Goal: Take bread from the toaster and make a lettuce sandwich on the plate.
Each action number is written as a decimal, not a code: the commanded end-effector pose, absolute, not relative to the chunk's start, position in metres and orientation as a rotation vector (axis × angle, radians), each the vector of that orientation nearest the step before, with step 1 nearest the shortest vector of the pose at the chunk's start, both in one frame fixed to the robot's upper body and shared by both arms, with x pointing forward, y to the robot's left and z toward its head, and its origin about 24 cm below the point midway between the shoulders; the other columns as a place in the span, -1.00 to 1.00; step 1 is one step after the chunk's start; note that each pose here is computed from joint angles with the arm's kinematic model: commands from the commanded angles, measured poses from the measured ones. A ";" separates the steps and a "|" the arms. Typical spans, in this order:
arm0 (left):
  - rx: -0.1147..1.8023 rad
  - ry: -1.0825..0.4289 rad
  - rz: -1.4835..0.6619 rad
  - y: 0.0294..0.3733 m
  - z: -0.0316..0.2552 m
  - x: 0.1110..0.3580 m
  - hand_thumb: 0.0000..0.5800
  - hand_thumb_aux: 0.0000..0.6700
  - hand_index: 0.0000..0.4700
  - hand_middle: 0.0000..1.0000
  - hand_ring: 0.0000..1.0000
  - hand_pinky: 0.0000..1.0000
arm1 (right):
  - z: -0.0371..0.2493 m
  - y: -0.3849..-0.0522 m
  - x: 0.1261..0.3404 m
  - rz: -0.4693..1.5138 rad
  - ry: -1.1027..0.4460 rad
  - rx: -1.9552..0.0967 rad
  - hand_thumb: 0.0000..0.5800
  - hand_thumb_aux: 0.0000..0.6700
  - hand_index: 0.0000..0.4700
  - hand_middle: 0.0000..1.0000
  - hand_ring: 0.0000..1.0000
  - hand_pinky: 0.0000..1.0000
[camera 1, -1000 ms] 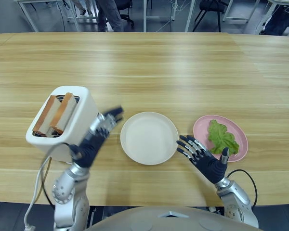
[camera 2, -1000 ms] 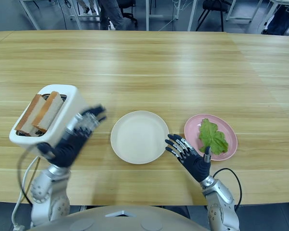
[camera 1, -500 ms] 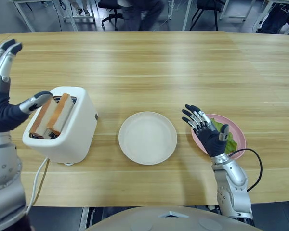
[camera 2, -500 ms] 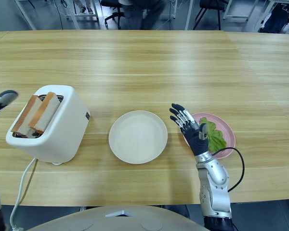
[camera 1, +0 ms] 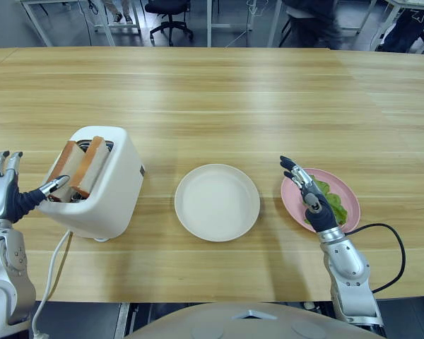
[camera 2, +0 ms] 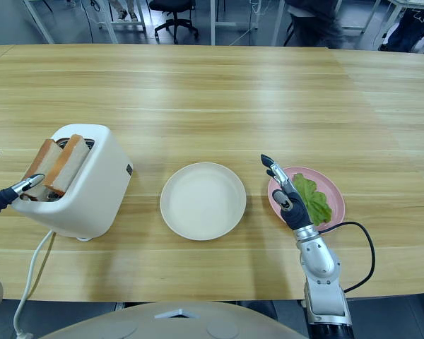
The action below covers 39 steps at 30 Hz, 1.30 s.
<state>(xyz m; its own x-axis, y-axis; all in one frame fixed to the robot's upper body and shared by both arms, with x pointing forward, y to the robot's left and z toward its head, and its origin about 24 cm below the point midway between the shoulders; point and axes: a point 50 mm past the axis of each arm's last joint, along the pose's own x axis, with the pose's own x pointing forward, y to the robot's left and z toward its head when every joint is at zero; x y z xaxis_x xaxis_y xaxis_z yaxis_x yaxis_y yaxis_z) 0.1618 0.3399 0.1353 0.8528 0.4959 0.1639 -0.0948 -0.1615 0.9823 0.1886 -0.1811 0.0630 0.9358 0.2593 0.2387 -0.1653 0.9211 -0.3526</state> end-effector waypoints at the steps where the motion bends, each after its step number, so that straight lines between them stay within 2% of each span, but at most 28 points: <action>1: 1.680 0.400 0.508 0.345 0.126 0.160 -1.00 -1.00 -1.00 -1.00 -1.00 -1.00 | 0.064 -0.183 0.185 0.212 -0.284 -0.328 -1.00 -1.00 -1.00 -1.00 -1.00 -1.00; 5: 1.665 0.376 0.488 0.339 0.126 0.161 -1.00 -1.00 -1.00 -1.00 -1.00 -1.00 | 0.061 -0.182 0.184 0.216 -0.273 -0.328 -1.00 -1.00 -1.00 -1.00 -1.00 -1.00; 10: 1.669 0.430 0.441 0.341 0.116 0.162 -1.00 -1.00 -1.00 -1.00 -1.00 -1.00 | 0.064 -0.182 0.183 0.212 -0.282 -0.320 -1.00 -1.00 -1.00 -1.00 -1.00 -1.00; 11: 1.661 0.436 0.419 0.340 0.113 0.163 -0.64 -0.81 -0.82 -1.00 -1.00 -1.00 | 0.065 -0.182 0.183 0.212 -0.283 -0.320 -1.00 -1.00 -1.00 -1.00 -1.00 -1.00; 13: 1.652 0.438 0.380 0.337 0.108 0.166 -0.34 -0.64 -0.65 -1.00 -1.00 -1.00 | 0.065 -0.181 0.184 0.215 -0.285 -0.320 -1.00 -1.00 -1.00 -1.00 -1.00 -1.00; 14: 1.653 0.430 0.358 0.335 0.106 0.168 0.26 -0.22 -0.23 -1.00 -1.00 -1.00 | 0.065 -0.181 0.184 0.214 -0.286 -0.322 -1.00 -1.00 -1.00 -1.00 -1.00 -1.00; 15: 1.647 0.416 0.338 0.331 0.105 0.170 0.26 -0.22 -0.23 -1.00 -1.00 -1.00 | 0.065 -0.182 0.184 0.212 -0.285 -0.326 -1.00 -1.00 -1.00 -1.00 -1.00 -1.00; 17: 1.641 0.380 0.312 0.325 0.105 0.175 0.78 0.33 0.30 -1.00 -1.00 -1.00 | 0.065 -0.183 0.185 0.208 -0.283 -0.331 -1.00 -1.00 -1.00 -1.00 -1.00 -1.00; 18: 1.640 0.362 0.305 0.322 0.105 0.177 0.97 0.76 0.72 -1.00 -1.00 -1.00 | 0.065 -0.183 0.185 0.207 -0.281 -0.331 -1.00 -1.00 -1.00 -1.00 -1.00 -1.00; 19: 1.640 0.346 0.302 0.321 0.106 0.179 0.97 0.76 0.72 -1.00 -1.00 -1.00 | 0.064 -0.183 0.185 0.205 -0.279 -0.330 -1.00 -1.00 -1.00 -1.00 -1.00 -1.00; 20: 1.638 0.336 0.298 0.320 0.106 0.180 1.00 1.00 0.96 -1.00 -1.00 -1.00 | 0.064 -0.183 0.185 0.205 -0.278 -0.331 -1.00 -1.00 -1.00 -1.00 -1.00 -1.00; 28: 1.605 0.246 0.285 0.311 0.110 0.188 1.00 1.00 0.96 -1.00 -1.00 -1.00 | 0.062 -0.184 0.186 0.206 -0.270 -0.342 -1.00 -1.00 -1.00 -1.00 -1.00 -1.00; 32: 1.599 0.206 0.346 0.312 0.115 0.187 1.00 1.00 0.96 -1.00 -1.00 -1.00 | 0.061 -0.186 0.187 0.196 -0.269 -0.363 -1.00 -1.00 -1.00 -1.00 -1.00 -1.00; 38: 1.589 0.047 0.503 0.313 0.141 0.188 1.00 1.00 0.96 -1.00 -1.00 -1.00 | 0.066 -0.200 0.194 0.108 -0.299 -0.550 -1.00 -1.00 -1.00 -1.00 -1.00 -1.00; 39: 1.582 0.019 0.523 0.312 0.145 0.187 1.00 1.00 0.96 -0.86 -0.86 -0.86 | 0.068 -0.203 0.196 0.092 -0.311 -0.590 -1.00 -1.00 -1.00 -1.00 -1.00 -1.00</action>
<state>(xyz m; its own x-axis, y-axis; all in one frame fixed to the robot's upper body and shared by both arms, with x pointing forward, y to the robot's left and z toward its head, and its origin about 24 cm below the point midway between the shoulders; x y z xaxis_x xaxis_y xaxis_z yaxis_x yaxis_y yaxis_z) 0.1894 0.3124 0.1335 0.9124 0.3302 0.2417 -0.2250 -0.0887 0.9703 0.1941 -0.1922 0.0681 0.9434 0.2100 0.2567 -0.0612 0.8711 -0.4874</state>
